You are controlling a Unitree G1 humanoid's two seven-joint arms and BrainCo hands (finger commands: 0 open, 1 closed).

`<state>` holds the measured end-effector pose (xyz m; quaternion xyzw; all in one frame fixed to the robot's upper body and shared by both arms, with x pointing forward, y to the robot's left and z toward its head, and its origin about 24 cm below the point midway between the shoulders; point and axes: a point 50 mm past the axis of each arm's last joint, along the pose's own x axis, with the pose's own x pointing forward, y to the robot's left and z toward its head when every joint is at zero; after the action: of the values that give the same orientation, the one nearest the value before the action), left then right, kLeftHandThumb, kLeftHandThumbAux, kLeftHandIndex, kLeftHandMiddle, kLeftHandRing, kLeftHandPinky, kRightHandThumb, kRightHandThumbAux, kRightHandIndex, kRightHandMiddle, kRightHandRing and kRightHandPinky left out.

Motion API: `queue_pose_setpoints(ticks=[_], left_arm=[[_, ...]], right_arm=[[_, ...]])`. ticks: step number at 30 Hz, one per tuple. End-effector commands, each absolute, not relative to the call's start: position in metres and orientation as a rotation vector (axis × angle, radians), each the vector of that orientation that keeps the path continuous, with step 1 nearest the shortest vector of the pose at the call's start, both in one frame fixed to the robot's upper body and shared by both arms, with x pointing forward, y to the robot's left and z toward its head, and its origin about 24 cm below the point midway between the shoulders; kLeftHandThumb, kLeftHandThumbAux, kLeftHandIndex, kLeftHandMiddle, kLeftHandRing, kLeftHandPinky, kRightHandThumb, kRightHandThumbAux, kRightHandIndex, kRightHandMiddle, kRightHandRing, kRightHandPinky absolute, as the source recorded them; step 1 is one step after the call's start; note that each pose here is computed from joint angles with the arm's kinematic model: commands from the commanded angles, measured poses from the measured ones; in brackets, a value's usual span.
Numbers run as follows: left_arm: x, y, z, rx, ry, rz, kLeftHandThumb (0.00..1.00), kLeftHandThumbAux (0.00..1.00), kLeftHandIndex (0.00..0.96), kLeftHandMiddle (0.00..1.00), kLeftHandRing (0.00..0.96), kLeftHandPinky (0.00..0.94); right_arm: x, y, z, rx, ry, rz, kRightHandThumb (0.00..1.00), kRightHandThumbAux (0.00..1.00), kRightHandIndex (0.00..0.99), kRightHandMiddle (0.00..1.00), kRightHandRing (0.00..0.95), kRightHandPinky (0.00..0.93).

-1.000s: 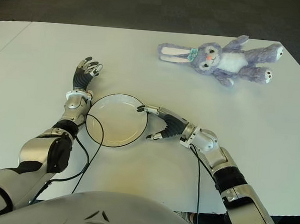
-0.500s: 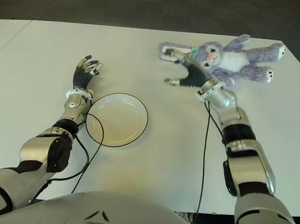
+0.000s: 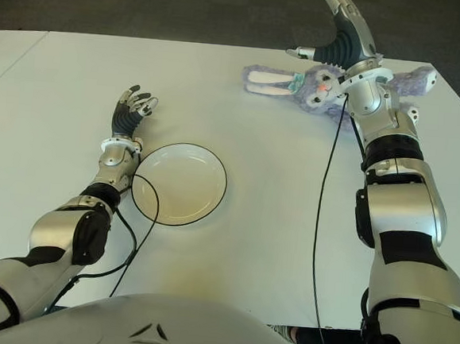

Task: Put the doll into the plate.

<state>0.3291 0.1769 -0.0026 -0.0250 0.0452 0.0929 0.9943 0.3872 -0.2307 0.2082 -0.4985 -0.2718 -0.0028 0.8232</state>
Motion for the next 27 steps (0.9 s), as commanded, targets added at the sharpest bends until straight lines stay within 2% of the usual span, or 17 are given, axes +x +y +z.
queue_pose_setpoints(ticks=[1, 9, 11, 17, 22, 27], left_arm=[[0.251, 0.169, -0.093, -0.082, 0.544, 0.208, 0.0, 0.659, 0.152, 0.274, 0.299, 0.303], [0.251, 0.17, -0.094, -0.079, 0.547, 0.217, 0.0, 0.668, 0.159, 0.272, 0.3, 0.302], [0.251, 0.17, -0.094, -0.074, 0.548, 0.216, 0.0, 0.67, 0.159, 0.272, 0.293, 0.279], [0.252, 0.166, -0.093, -0.063, 0.54, 0.207, 0.0, 0.655, 0.154, 0.271, 0.289, 0.287], [0.253, 0.166, -0.092, -0.057, 0.538, 0.2, 0.0, 0.655, 0.161, 0.283, 0.305, 0.315], [0.253, 0.166, -0.092, -0.063, 0.545, 0.203, 0.0, 0.646, 0.168, 0.278, 0.296, 0.277]], right_arm=[[0.396, -0.228, 0.197, -1.168, -0.493, -0.039, 0.079, 0.595, 0.048, 0.019, 0.011, 0.022], [0.399, -0.233, 0.199, -1.258, -0.443, -0.062, 0.082, 0.6, 0.057, 0.03, 0.033, 0.076], [0.4, -0.235, 0.201, -1.287, -0.427, -0.073, 0.108, 0.61, 0.062, 0.043, 0.049, 0.095], [0.402, -0.242, 0.203, -1.362, -0.376, -0.103, 0.139, 0.635, 0.074, 0.068, 0.066, 0.087], [0.399, -0.266, 0.188, -1.433, -0.191, -0.141, 0.141, 0.661, 0.085, 0.084, 0.071, 0.064], [0.393, -0.283, 0.164, -1.474, -0.017, -0.139, 0.146, 0.698, 0.095, 0.072, 0.045, 0.008]])
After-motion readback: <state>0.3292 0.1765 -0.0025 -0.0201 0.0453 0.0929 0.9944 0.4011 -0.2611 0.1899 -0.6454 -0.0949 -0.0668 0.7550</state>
